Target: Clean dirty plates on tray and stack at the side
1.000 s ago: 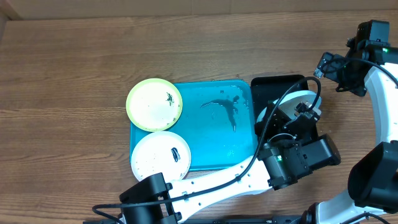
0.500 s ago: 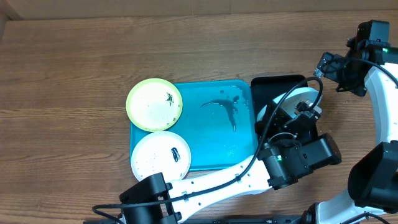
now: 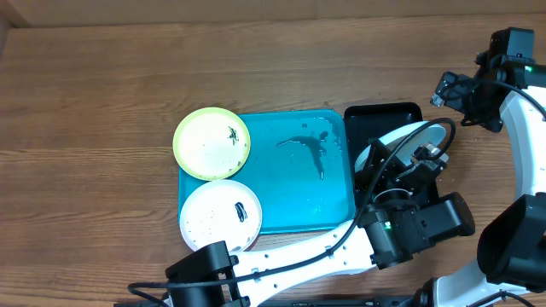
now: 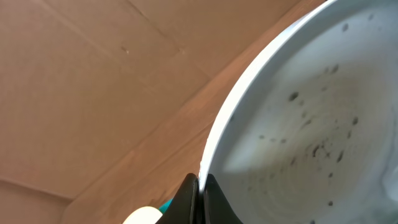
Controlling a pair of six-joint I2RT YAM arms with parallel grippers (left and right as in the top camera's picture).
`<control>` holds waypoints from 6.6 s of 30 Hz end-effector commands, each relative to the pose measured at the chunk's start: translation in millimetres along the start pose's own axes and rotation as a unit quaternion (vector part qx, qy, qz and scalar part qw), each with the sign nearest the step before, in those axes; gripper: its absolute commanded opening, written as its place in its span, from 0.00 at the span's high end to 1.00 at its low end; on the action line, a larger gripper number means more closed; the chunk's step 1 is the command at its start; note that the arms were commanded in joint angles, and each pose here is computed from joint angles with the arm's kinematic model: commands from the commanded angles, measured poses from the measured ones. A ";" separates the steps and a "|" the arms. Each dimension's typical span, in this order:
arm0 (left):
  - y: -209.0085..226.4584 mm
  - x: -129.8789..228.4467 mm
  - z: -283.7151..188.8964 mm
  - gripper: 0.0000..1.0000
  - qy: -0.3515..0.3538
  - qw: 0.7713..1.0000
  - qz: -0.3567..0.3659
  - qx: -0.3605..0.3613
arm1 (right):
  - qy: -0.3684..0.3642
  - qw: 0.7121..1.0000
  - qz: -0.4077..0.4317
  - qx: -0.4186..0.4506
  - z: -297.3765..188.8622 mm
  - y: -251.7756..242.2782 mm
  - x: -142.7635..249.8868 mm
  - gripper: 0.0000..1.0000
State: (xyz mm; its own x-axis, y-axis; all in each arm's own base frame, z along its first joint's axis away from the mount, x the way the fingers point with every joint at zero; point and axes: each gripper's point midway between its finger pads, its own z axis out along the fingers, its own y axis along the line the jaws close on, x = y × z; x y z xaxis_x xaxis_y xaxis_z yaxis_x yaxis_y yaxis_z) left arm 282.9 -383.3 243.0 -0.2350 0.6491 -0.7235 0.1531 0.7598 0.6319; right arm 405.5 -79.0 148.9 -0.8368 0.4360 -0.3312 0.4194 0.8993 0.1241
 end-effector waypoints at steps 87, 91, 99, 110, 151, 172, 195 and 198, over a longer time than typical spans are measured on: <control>325.0 503.1 148.6 0.96 0.502 0.601 -0.612 -0.115 | -0.005 1.000 0.000 0.003 -0.1 0.4 -2.4 0.00; 324.3 501.8 149.8 0.76 0.501 0.608 -0.607 -0.104 | -0.005 1.000 0.000 0.003 -0.1 0.4 -2.4 0.00; 316.0 440.9 175.2 0.33 0.433 0.645 -0.626 0.068 | -0.006 1.000 0.000 0.002 -0.1 0.9 -3.3 0.00; 282.7 344.0 185.3 0.30 0.411 0.720 -0.522 0.202 | -0.008 1.000 0.000 0.002 -0.1 0.9 -4.1 0.00; 210.2 392.1 176.7 0.66 0.504 0.770 -0.370 0.127 | -0.008 1.000 0.000 0.002 -0.1 0.8 -4.1 0.00; 179.3 371.4 172.4 0.92 0.487 0.738 -0.421 0.202 | -0.008 1.000 0.000 0.002 -0.1 0.8 -4.1 0.00; 196.5 349.5 181.3 0.69 0.485 0.779 -0.362 0.163 | -0.008 1.000 0.000 0.002 -0.1 0.8 -4.1 0.00; 196.7 359.8 181.0 0.69 0.493 0.782 -0.351 0.147 | -0.008 1.000 0.000 0.002 -0.1 0.8 -4.1 0.00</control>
State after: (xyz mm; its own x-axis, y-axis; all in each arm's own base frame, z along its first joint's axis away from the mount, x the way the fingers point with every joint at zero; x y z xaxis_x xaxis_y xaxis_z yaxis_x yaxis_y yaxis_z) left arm 403.5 -4.0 59.1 -0.9663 -0.1652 -0.1975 -0.1532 0.9854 -0.0750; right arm 407.2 -79.5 149.6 -0.8343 0.4354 -0.3381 0.4185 0.8995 0.1256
